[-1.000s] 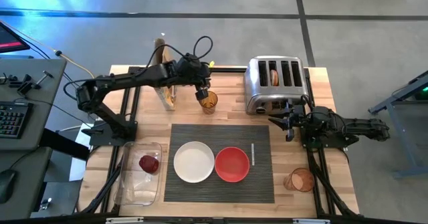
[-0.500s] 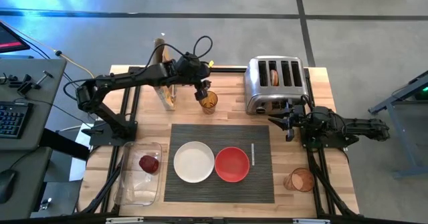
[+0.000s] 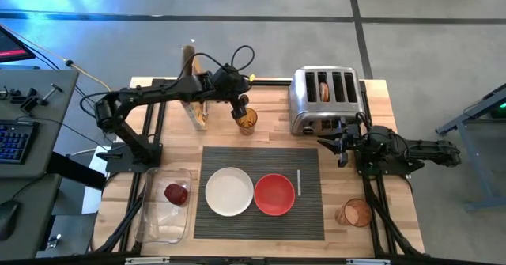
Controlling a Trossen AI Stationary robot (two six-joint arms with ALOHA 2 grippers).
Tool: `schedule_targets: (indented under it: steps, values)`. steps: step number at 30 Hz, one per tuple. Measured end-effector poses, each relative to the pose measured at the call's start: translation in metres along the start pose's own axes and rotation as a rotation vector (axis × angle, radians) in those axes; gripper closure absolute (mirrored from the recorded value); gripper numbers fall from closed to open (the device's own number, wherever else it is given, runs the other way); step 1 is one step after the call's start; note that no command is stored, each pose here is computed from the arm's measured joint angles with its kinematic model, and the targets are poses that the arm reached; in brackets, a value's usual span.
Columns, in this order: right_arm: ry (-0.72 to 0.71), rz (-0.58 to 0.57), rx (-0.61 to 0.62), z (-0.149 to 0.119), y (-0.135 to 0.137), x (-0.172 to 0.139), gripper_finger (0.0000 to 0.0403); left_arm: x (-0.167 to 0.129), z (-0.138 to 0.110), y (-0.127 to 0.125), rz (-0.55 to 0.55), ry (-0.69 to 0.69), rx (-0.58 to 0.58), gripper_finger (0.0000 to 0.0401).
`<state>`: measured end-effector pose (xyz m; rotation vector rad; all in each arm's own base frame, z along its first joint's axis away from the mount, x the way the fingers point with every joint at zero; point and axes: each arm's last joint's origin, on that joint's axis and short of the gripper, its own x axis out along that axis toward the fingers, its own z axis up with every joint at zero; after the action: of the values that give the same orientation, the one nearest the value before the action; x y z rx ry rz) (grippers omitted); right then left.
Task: Arrange a breakfast setting
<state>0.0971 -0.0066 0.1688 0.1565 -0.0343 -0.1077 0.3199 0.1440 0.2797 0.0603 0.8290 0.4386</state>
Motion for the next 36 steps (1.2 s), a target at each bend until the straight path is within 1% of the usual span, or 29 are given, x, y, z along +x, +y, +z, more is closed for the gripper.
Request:
schedule_targets:
  steps: [3, 9, 21, 30, 33, 36]
  values:
    - [0.000, 0.000, 0.000, 0.000, 0.000, 0.000, 0.0320, 0.005, -0.002, -0.001, 0.012, 0.017, 0.000, 0.0210]
    - [0.000, 0.000, 0.000, 0.000, 0.000, 0.000, 0.0320, 0.005, -0.003, 0.002, 0.015, 0.032, -0.004, 0.0210]
    - [0.000, 0.000, 0.000, 0.000, 0.000, 0.000, 0.0320, 0.018, -0.010, 0.001, -0.005, 0.092, -0.034, 0.0210]
    - [0.000, 0.000, 0.000, 0.000, 0.000, 0.000, 0.0320, 0.023, -0.011, 0.001, 0.004, 0.102, -0.051, 0.0211]
    - [0.000, 0.000, 0.000, 0.000, 0.000, 0.000, 0.0320, 0.023, -0.012, 0.001, 0.005, 0.104, -0.053, 0.0221]
    - [0.000, 0.000, 0.000, 0.000, 0.000, 0.000, 0.0320, 0.023, -0.012, 0.002, 0.008, 0.105, -0.069, 0.0245]
